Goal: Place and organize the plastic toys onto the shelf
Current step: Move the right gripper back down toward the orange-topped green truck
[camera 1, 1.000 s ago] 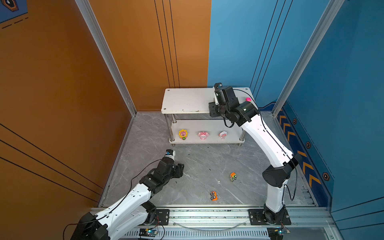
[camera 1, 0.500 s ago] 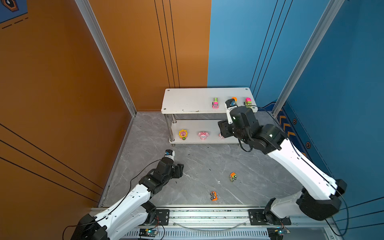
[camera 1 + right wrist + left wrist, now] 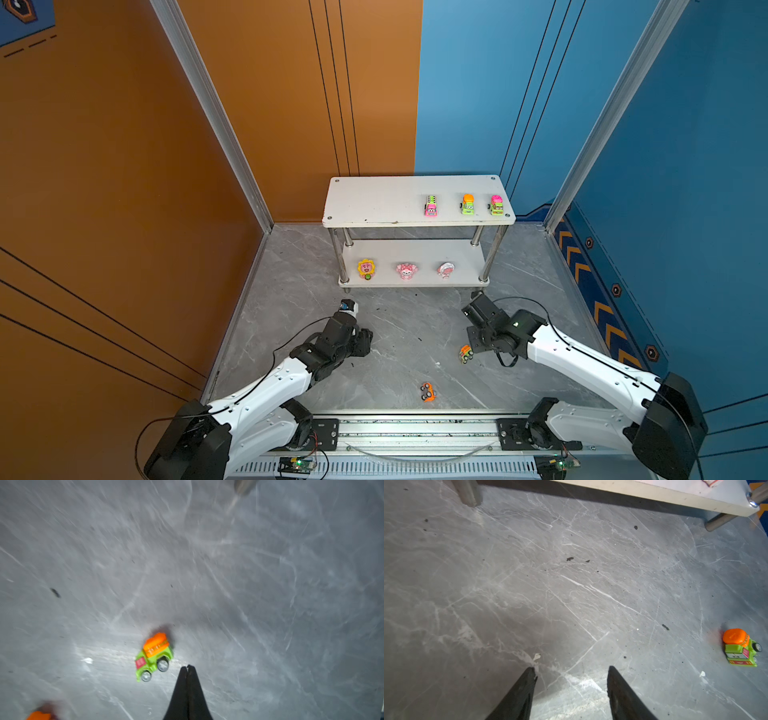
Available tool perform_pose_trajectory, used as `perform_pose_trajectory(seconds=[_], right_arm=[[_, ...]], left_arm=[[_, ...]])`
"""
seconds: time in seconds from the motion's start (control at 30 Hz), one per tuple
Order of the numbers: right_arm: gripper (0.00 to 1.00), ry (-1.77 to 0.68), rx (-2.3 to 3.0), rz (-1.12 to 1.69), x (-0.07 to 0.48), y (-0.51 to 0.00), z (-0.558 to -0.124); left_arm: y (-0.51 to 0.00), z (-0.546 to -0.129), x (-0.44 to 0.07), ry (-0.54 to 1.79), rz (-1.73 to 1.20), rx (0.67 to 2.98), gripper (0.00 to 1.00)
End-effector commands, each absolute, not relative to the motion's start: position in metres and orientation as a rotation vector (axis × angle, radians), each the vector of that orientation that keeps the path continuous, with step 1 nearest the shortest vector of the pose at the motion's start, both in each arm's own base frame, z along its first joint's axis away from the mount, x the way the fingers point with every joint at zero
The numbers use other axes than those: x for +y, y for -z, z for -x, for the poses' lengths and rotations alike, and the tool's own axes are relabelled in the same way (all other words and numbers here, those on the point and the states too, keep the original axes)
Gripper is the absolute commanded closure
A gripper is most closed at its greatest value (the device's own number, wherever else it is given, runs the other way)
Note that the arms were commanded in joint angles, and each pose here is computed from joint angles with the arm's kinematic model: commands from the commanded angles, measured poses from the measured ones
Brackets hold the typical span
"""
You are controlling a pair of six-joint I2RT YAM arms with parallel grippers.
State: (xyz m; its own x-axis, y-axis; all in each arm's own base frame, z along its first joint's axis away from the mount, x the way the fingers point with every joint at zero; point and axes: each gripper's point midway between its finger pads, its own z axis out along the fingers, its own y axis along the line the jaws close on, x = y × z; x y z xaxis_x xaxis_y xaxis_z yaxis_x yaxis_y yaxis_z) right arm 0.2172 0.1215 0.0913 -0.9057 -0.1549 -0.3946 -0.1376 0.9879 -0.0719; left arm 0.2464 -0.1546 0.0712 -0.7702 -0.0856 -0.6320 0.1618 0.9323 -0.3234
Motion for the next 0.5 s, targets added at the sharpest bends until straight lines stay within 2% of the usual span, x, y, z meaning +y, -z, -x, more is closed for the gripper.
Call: perform_pose_trajectory(seconds=[0.0,0.2,0.47], right_arm=[[1.0,-0.141,2.714,0.049,0.13,-0.085,-0.219],[1.0,-0.178,2.746,0.025,0.132,-0.065,-0.214],[1.0,-0.233,2.725,0.054,0.154,-0.07,-0.224]], left_arm=[[-0.085,-0.253,-0.166,0.516,-0.062,2.371,0.43],[-0.084,-0.254,-0.169,0.507,-0.066,2.372,0.42],[-0.079,-0.254,-0.172,0.502,-0.075,2.388,0.42]])
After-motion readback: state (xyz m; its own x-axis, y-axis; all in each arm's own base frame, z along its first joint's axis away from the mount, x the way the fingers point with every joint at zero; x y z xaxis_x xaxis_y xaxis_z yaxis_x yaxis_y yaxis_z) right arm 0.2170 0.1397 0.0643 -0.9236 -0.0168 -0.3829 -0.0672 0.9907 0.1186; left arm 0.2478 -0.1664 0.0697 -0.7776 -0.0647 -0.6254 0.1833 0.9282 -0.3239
